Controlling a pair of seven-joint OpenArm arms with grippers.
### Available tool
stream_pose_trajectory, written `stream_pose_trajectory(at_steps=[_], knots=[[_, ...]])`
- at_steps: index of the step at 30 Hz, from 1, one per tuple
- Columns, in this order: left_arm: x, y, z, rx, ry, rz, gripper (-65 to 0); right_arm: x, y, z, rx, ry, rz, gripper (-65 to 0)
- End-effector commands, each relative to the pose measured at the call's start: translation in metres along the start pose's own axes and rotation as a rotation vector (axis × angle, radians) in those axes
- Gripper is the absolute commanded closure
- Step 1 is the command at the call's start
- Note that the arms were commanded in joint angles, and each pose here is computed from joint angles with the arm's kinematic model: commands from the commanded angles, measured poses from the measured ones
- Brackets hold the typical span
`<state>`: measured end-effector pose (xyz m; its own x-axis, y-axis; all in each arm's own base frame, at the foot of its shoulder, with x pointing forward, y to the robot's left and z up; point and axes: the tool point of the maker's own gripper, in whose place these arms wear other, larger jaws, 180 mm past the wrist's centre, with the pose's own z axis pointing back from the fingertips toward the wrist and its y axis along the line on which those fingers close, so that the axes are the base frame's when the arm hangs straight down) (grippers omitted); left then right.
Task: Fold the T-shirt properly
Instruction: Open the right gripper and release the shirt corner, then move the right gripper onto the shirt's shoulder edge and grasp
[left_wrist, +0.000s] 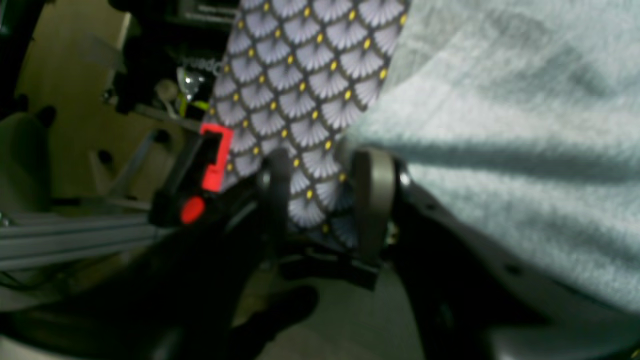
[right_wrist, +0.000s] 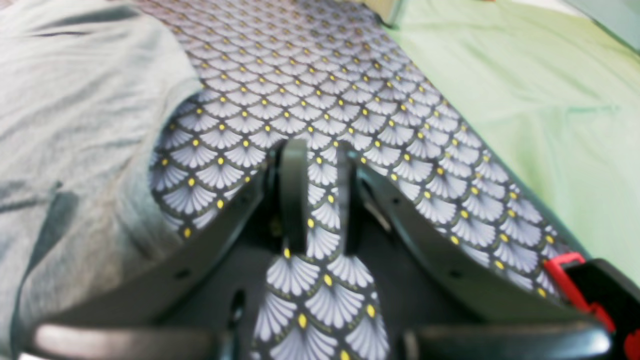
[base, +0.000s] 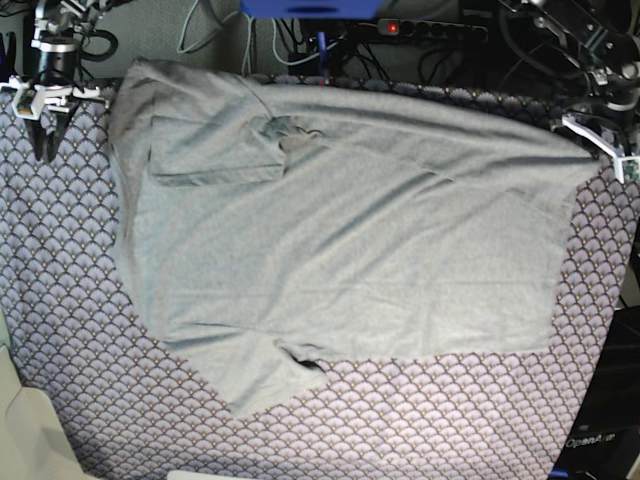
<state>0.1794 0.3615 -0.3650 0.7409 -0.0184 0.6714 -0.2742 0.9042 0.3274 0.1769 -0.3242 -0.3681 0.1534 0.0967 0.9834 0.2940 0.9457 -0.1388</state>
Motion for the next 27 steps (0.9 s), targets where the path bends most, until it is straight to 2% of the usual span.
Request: stream_pose_trajectory(at_steps=[1,6,12,16,22,27], knots=[[-0.007,0.001,-0.002,-0.007,0.012,-0.001,-21.7,0.012,-0.007,0.001,-0.031,-0.053,0.005,-12.5],[-0.029,-0.005,-0.02,-0.062,0.063,-0.001,-21.7,0.01,-0.011,-0.003,-0.066,-0.038,0.018,-12.5],[-0.022,-0.01,-0.035,-0.111,0.025,-0.031,-21.8,0.012,-0.026,-0.01,-0.125,-0.026,0.052,-12.5],[0.002,-0.008,-0.032,-0.088,-0.024,-0.043,-21.8,0.016,-0.037,-0.013,-0.172,-0.037,0.053,-12.5],[0.017,0.011,-0.006,0.006,-0.084,-0.021,-21.8,0.018,-0.037,-0.012,-0.171,-0.046,0.06,-12.5],[0.019,0.015,0.002,0.031,-0.097,-0.004,-21.8,0.021,-0.015,-0.023,-0.092,-0.056,0.062,-12.5]])
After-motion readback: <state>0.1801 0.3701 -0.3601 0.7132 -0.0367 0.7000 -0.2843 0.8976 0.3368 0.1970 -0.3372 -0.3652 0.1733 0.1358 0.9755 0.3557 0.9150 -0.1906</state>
